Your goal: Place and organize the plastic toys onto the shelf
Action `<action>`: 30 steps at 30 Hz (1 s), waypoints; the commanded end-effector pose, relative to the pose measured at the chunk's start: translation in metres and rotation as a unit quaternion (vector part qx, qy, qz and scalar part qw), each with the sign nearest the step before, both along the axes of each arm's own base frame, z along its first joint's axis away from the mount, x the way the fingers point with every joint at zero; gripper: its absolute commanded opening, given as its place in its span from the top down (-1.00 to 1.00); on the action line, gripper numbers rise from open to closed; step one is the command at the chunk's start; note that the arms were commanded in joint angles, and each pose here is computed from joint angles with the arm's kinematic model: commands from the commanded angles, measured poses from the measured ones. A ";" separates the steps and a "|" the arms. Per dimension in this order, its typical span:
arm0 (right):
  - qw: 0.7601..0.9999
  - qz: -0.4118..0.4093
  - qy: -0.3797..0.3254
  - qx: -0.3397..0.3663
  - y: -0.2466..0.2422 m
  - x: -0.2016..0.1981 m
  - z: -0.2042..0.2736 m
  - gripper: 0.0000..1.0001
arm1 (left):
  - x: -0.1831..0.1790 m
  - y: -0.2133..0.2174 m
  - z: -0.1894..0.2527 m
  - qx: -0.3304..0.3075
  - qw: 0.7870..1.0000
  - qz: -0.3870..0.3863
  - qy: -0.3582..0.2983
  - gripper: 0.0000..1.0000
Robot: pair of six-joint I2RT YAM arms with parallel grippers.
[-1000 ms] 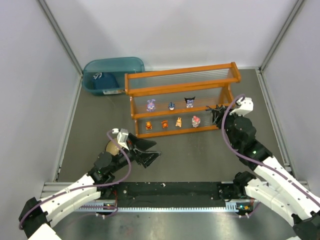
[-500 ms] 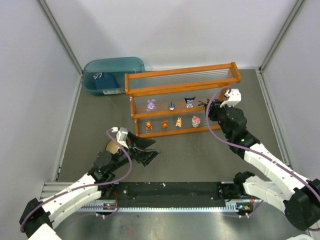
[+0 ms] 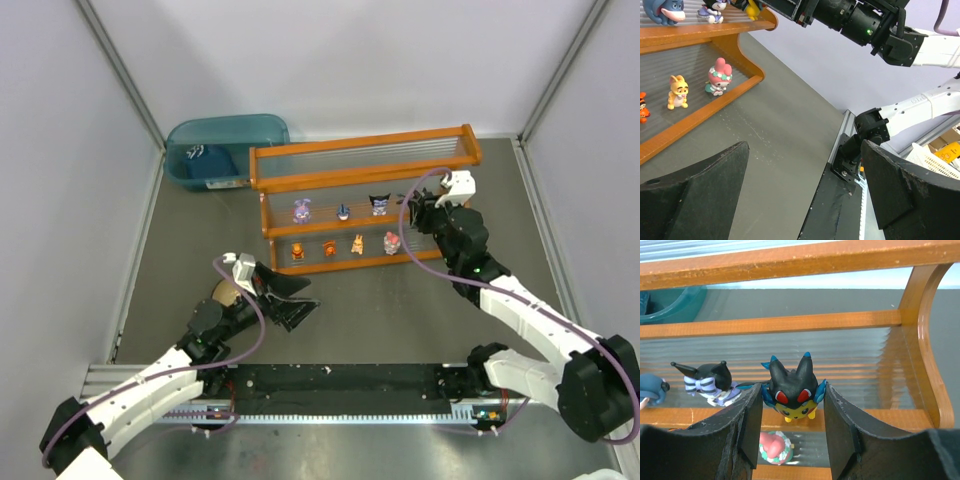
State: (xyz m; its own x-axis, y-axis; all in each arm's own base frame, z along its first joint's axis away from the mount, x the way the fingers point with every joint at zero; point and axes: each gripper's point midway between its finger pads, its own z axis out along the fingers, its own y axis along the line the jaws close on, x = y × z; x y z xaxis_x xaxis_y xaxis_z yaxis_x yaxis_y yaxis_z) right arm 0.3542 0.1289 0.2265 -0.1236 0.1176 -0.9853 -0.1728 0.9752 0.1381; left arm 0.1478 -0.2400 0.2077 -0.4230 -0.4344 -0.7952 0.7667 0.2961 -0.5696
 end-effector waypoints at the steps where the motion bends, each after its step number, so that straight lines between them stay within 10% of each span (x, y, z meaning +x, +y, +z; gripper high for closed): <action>1: 0.997 -0.002 -0.070 0.014 0.000 0.015 0.046 1.00 | -0.001 0.002 -0.001 -0.011 1.000 -0.003 -0.010 -0.98; 24: 0.998 -0.030 -0.054 -0.005 -0.008 0.036 0.024 1.00 | 0.004 0.001 -0.001 -0.010 1.000 -0.005 -0.010 -0.98; 30: 0.998 -0.027 -0.052 -0.005 -0.007 0.034 0.022 0.63 | 0.005 0.001 0.001 -0.012 1.000 -0.005 -0.012 -0.98</action>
